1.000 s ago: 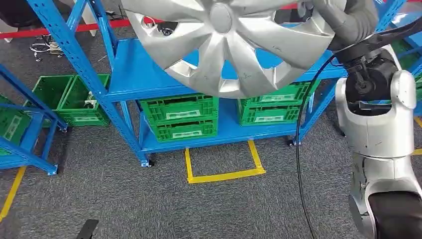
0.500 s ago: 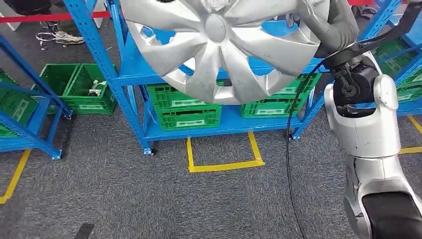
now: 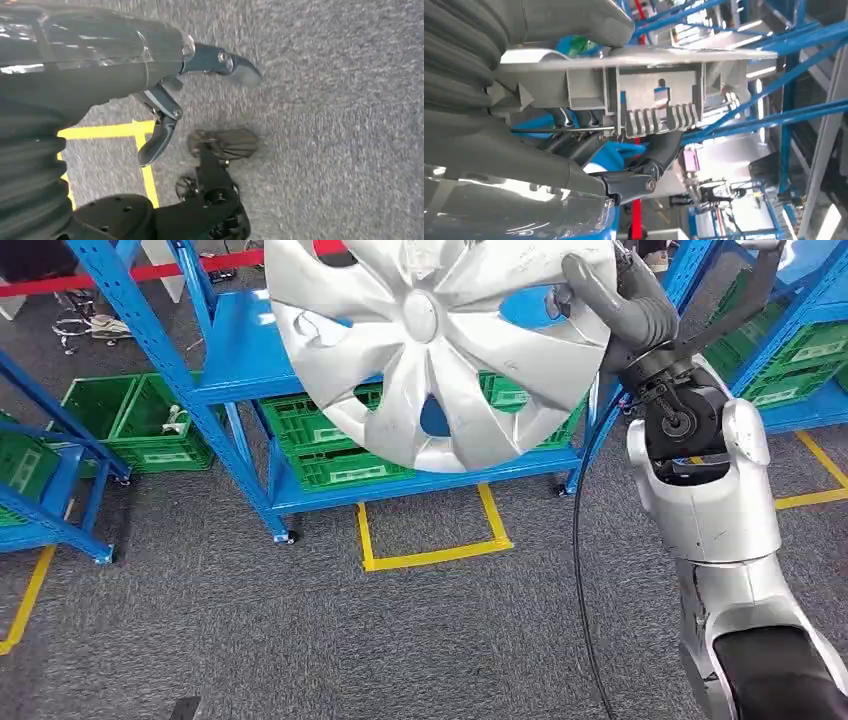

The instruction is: Take the parts from the cabinet and place them on the table.

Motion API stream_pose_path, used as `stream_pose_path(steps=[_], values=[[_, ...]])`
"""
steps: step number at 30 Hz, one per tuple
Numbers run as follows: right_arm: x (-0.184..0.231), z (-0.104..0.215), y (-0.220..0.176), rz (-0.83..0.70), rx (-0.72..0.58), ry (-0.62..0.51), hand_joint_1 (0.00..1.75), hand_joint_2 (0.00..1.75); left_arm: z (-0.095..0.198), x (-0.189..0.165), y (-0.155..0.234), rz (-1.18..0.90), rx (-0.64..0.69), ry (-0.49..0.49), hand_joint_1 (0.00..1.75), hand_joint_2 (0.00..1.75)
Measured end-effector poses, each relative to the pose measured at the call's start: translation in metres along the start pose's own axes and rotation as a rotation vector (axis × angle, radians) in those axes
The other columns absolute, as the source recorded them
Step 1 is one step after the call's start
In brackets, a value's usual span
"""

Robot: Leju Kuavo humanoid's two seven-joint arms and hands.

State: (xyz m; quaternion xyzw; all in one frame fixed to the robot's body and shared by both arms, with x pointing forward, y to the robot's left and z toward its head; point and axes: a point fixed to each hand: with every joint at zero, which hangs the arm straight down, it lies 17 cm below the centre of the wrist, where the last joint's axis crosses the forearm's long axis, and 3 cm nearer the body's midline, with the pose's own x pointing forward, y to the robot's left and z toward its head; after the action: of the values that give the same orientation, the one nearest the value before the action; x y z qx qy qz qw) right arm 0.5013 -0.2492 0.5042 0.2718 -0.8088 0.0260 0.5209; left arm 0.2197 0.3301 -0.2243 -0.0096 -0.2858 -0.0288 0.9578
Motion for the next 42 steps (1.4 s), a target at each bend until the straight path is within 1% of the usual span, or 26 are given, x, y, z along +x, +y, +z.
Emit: stream_pose_path(steps=[5,13,21,27,42], values=[[0.002,0.0,0.019,-0.005,0.033,-0.016,1.75,1.75,-0.002,-0.004,-0.008,0.014,0.001,0.003,0.0,1.75],[0.01,0.004,0.04,0.026,0.091,-0.043,1.75,1.75,-0.003,-0.01,-0.008,0.02,0.018,0.022,0.0,1.75],[0.004,0.005,0.048,0.045,0.113,-0.034,1.75,1.75,-0.004,-0.016,-0.016,0.025,0.013,0.037,0.0,1.75],[0.003,0.005,0.052,0.049,0.122,-0.034,1.75,1.75,-0.004,-0.018,-0.012,0.02,0.023,0.042,0.0,1.75],[0.012,0.005,0.058,0.07,0.139,-0.055,1.75,1.75,-0.005,-0.018,-0.02,0.037,0.018,0.042,0.0,1.75]])
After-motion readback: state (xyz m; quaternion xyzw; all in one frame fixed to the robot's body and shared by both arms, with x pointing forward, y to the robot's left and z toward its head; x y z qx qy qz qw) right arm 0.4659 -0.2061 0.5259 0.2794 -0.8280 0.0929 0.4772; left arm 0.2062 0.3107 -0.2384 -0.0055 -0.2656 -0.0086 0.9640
